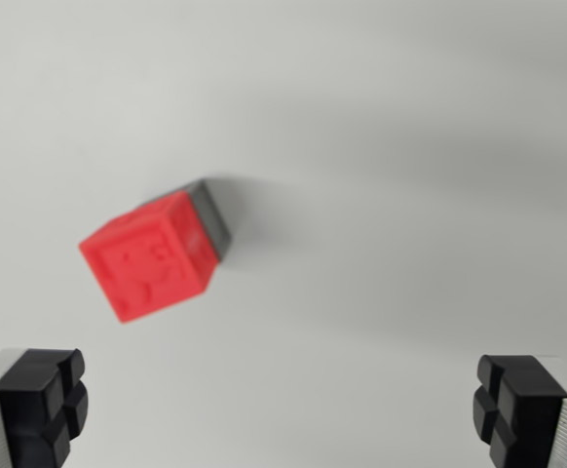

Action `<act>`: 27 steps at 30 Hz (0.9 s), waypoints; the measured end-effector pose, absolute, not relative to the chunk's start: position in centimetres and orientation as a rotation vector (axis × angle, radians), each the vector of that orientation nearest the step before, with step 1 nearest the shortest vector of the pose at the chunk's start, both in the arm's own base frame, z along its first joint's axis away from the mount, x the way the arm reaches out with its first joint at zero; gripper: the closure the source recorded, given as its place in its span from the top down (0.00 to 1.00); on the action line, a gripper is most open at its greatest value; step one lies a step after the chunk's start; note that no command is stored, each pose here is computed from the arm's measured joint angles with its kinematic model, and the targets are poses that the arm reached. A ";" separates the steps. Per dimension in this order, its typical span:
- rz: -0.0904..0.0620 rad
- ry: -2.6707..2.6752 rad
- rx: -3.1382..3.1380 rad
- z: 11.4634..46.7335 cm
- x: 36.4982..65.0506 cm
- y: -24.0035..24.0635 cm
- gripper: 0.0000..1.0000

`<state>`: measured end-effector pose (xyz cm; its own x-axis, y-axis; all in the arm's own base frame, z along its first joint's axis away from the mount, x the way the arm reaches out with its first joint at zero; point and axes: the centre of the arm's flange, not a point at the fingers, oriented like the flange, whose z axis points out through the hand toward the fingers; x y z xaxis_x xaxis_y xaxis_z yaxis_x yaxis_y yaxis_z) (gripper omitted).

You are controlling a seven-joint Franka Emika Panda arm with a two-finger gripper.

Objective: Destack cube

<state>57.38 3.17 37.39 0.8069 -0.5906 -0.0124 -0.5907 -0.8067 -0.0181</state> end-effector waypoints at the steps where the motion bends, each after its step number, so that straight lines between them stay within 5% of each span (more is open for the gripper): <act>1: 0.009 0.952 -2.972 37.2 57.2 3.4 1.00; 27: 0.008 0.431 -3.109 30.5 53.0 10.3 1.00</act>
<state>52.98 10.29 30.46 0.9622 -0.2722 -0.0057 -0.2722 -0.9622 -0.0025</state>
